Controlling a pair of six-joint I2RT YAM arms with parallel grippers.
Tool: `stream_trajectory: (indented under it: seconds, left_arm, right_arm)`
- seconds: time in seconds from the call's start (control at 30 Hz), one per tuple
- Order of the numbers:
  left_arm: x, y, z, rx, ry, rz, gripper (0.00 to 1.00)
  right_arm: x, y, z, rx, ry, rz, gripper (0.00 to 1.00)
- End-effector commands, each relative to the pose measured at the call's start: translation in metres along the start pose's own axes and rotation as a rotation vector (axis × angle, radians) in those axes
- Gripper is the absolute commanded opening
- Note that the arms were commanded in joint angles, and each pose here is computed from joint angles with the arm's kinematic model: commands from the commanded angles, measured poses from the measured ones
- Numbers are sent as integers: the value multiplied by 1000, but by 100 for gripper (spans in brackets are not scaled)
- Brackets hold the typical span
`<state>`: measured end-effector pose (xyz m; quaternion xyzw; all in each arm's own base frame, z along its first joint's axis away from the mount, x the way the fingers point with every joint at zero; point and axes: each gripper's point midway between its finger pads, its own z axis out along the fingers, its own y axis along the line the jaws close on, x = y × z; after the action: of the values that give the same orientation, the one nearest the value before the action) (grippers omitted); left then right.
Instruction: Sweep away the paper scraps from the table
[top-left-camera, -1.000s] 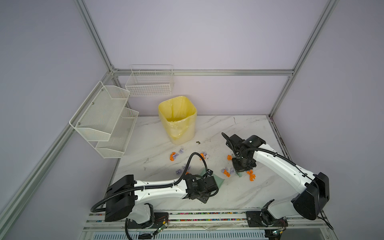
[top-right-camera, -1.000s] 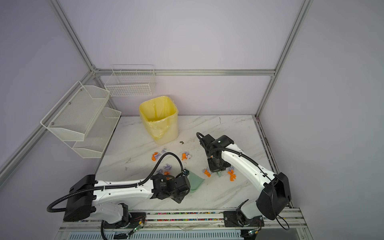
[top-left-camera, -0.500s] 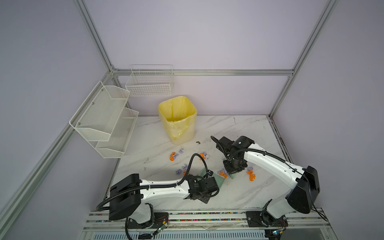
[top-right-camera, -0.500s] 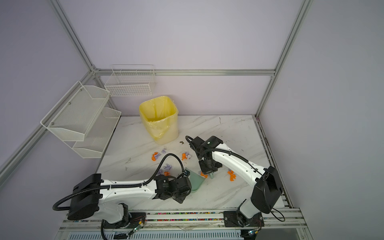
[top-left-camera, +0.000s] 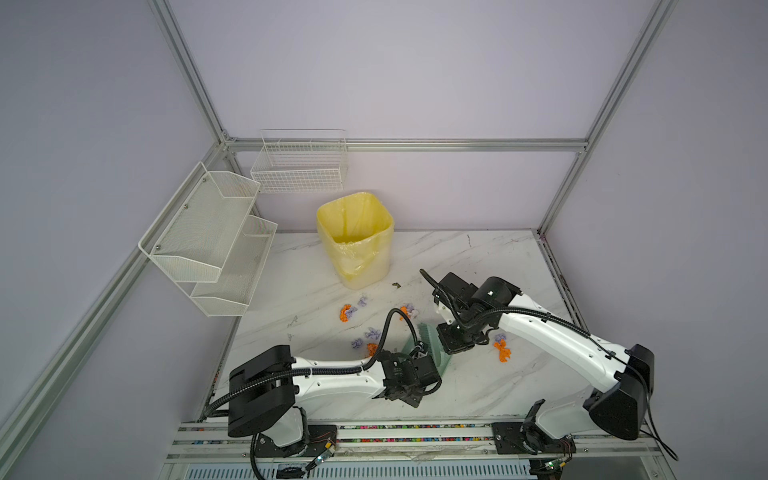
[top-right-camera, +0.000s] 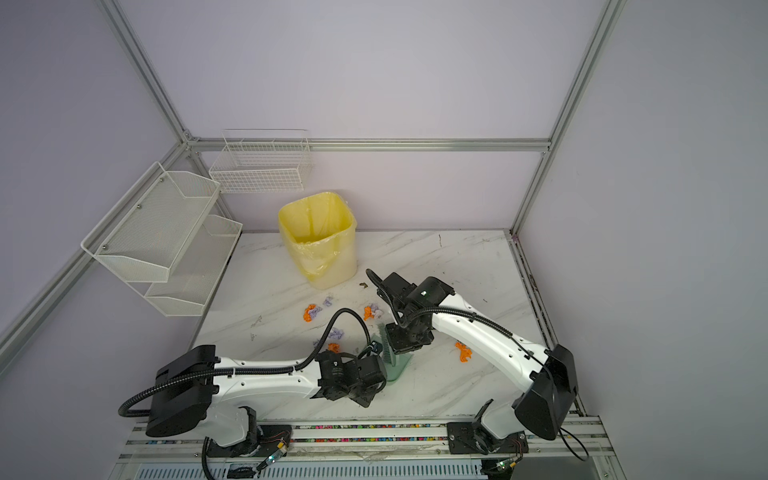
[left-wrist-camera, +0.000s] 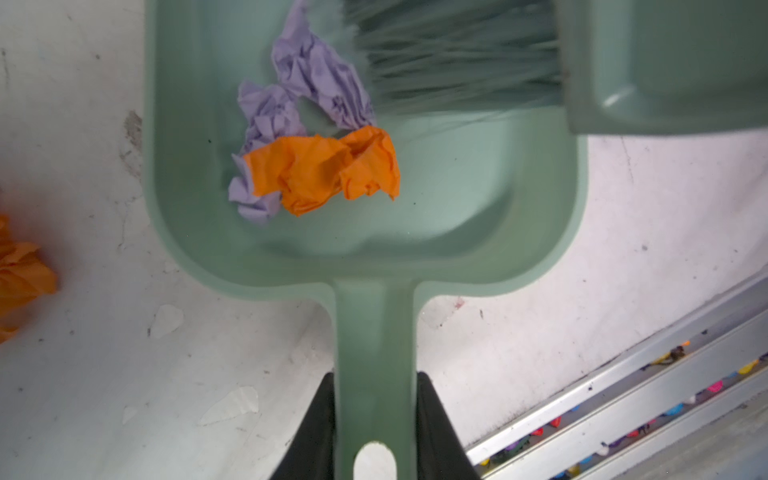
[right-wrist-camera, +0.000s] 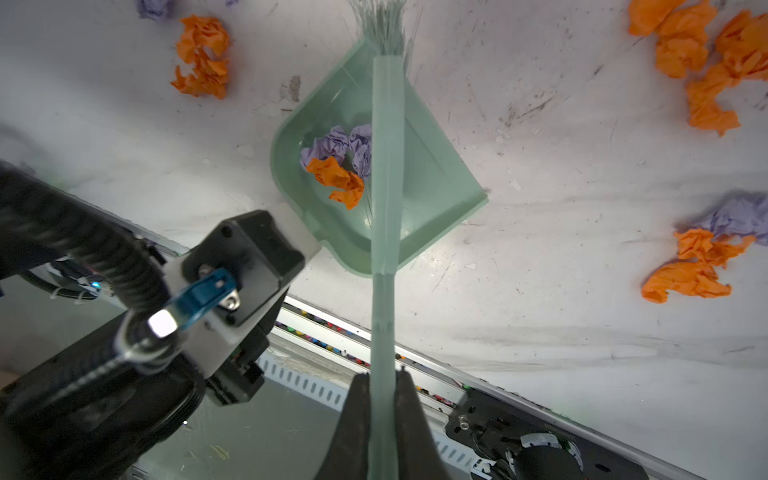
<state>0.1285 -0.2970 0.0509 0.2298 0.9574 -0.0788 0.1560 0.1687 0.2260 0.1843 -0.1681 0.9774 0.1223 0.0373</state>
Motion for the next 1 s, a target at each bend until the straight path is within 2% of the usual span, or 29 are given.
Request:
stream_trajectory:
  seconds: [0.0,0.07,0.13,0.33,0.47,0.7,0.97]
  left_arm:
    - [15,7,7,-11,33,-20,3]
    - [13,6,5,-6,26,-21,3]
    - [11,6,3,-6,18,-27,3]
    - [2,7,-5,-3,-28,-67,2]
    - [-9,6,-14,1,-74,-86,2]
    - [-25,-2,-30,35,-124,-122,2]
    - [-44,-7,-49,27,-171,-124,2]
  right_arm:
    - [4,-19,-11,83,-50,91,0]
    - [2,-43,-13,213,-88,140,0]
    - [1,-52,-20,237,-145,168,0]
    - [-21,-37,-32,122,-303,207,0]
    - [-41,-40,-49,156,-401,226,0]
    - [-72,-32,-70,115,-509,207,0]
    - [-99,-43,-93,109,-622,222,0]
